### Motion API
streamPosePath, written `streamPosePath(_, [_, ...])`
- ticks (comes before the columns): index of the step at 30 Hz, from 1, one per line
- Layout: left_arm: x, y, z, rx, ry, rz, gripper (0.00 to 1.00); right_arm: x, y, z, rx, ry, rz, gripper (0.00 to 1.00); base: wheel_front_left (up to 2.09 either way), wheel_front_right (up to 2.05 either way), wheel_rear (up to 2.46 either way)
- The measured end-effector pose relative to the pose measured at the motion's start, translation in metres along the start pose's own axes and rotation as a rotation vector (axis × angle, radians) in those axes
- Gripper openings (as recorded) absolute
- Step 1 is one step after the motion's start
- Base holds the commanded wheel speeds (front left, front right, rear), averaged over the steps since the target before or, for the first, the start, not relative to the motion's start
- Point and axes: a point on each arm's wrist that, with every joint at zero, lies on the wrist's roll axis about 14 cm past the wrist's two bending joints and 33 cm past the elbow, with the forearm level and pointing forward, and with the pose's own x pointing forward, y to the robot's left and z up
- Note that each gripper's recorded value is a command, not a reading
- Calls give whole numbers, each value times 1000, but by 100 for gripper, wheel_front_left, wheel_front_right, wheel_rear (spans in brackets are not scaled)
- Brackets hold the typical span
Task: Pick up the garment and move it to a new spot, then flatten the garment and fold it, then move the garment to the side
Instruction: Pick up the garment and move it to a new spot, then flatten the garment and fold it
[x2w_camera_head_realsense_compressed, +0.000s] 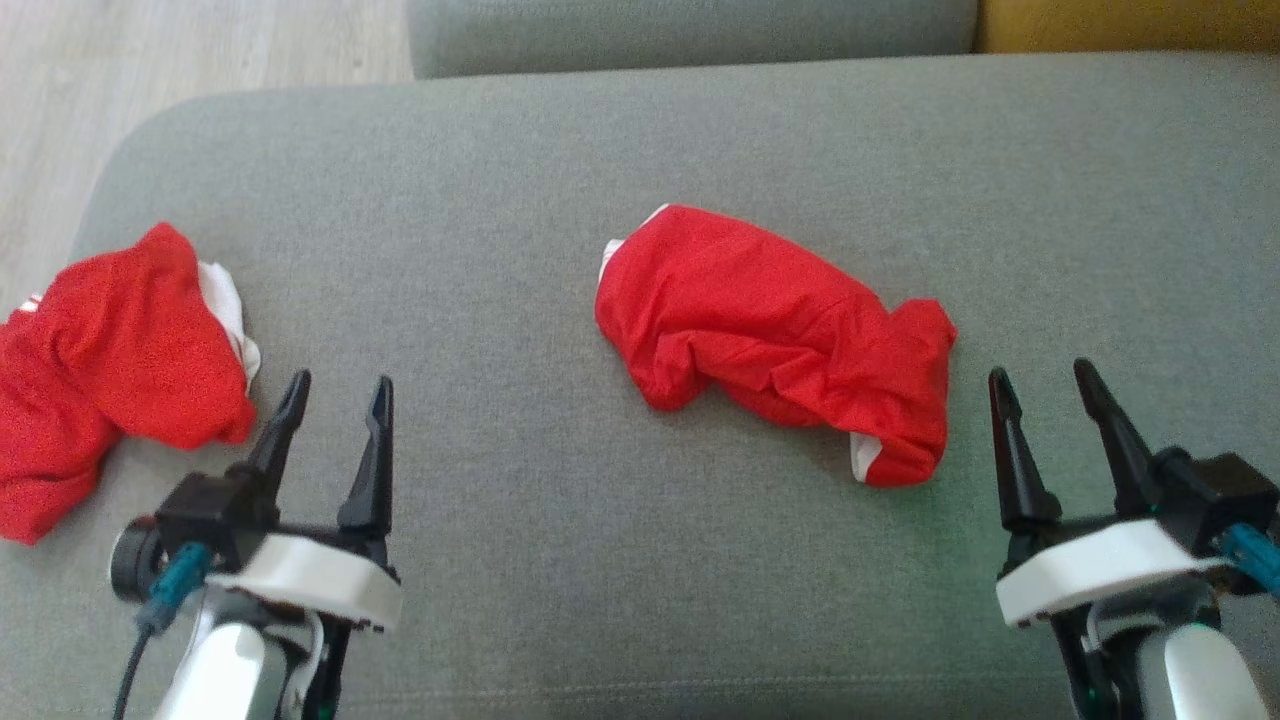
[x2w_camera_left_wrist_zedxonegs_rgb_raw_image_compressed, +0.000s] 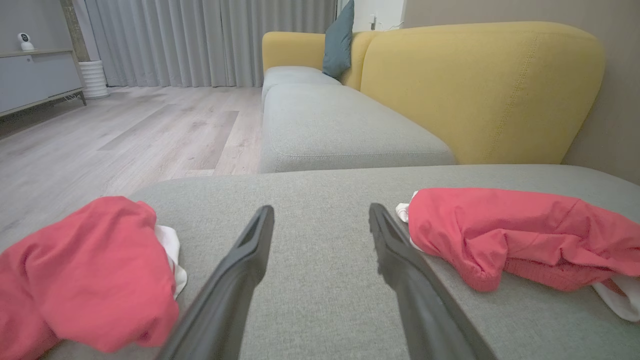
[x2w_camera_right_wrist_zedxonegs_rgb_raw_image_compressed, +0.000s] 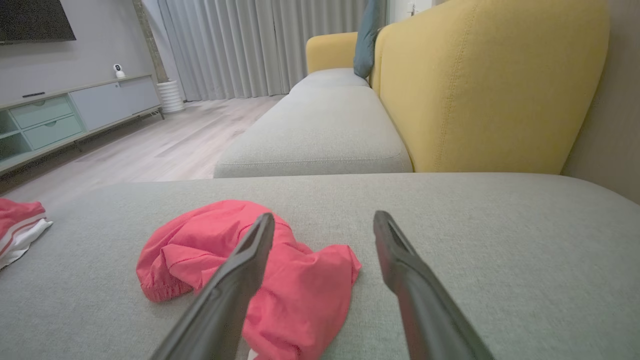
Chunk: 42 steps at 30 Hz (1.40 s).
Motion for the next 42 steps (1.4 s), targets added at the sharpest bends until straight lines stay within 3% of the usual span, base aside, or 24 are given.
streamPosePath(6, [-13, -2, -2, 1, 9, 6, 100, -13, -2, -2, 3, 15, -10, 100, 0, 0, 0])
streamPosePath(35, [-11, 2, -4, 9, 22, 20, 100, -8, 1, -7, 21, 30, -1, 100, 0, 0, 0])
streamPosePath(39, [-3, -13, -10, -4, 46, -33, 100, -3, 0, -12, 23, 45, -1, 100, 0, 0, 0])
streamPosePath(42, [16, -41, -8, -32, 50, -128, 100, 3, -1, -15, 24, 55, -1, 100, 0, 0, 0])
